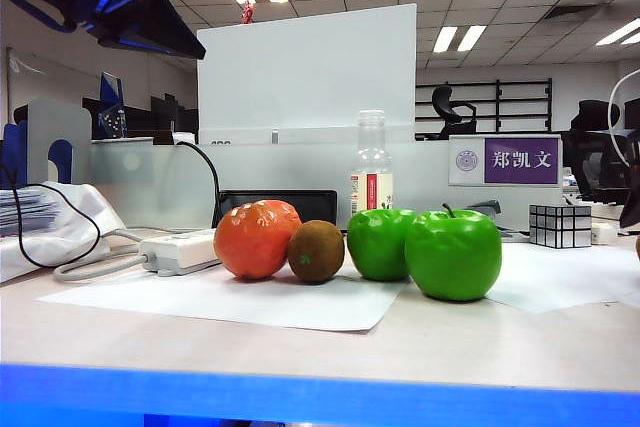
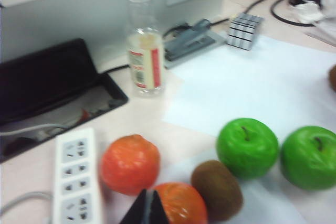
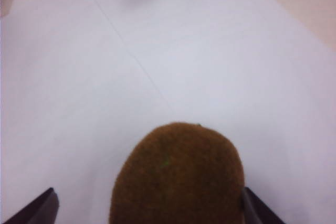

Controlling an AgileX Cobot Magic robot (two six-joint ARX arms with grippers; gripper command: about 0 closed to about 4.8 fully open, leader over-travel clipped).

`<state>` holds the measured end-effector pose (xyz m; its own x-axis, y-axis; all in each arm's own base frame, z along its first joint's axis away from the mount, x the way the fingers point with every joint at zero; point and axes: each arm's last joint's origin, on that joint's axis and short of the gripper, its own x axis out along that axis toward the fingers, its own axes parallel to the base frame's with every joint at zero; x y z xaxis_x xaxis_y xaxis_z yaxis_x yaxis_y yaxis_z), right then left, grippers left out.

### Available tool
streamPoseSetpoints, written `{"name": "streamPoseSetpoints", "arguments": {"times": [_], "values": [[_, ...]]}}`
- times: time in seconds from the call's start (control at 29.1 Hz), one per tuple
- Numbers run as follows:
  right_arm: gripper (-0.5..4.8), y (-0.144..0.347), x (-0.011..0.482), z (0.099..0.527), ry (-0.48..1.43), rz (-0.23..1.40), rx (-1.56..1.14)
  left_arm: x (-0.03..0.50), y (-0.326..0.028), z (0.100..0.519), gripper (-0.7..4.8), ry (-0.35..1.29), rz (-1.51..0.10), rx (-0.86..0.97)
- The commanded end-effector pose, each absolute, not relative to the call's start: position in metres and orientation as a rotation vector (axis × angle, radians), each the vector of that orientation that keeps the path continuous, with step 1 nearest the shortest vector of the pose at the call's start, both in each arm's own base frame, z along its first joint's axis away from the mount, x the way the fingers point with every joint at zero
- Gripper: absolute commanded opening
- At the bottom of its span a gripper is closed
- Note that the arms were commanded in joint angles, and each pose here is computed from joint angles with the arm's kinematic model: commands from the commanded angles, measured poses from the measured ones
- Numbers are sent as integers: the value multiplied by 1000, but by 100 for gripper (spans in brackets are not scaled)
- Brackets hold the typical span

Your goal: Put the same fruits together.

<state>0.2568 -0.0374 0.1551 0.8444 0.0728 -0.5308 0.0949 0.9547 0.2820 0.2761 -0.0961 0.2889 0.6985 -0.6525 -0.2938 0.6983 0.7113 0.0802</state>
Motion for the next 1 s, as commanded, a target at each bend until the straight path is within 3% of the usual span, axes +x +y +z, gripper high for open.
{"name": "streamPoseSetpoints", "arguments": {"times": [0.03, 0.17, 0.21, 0.24, 0.38, 0.45, 0.55, 0.58, 0.82, 1.0], "values": [[479, -37, 259, 146, 604, 0, 321, 275, -96, 288, -4, 279, -771, 183], [479, -37, 262, 138, 617, 18, 331, 273, -96, 286, -4, 299, -823, 169], [447, -37, 263, 139, 610, 24, 332, 273, -96, 286, -4, 302, -824, 169], [321, -37, 264, 140, 595, 26, 330, 273, -96, 286, -4, 304, -824, 169], [135, -37, 264, 141, 589, 28, 329, 273, -96, 286, -4, 305, -827, 168], [116, -37, 264, 141, 589, 38, 332, 272, -97, 285, -4, 307, -862, 159], [42, -36, 264, 141, 588, 70, 343, 271, -97, 285, -4, 311, -868, 157], [-5, -35, 264, 142, 587, 89, 350, 271, -97, 285, -4, 311, -868, 157], [-8, -33, 263, 153, 538, 167, 399, 272, -97, 285, -4, 310, -867, 158], [-8, -30, 252, 200, 379, 234, 369, 272, -97, 286, -4, 296, -857, 165]]}}
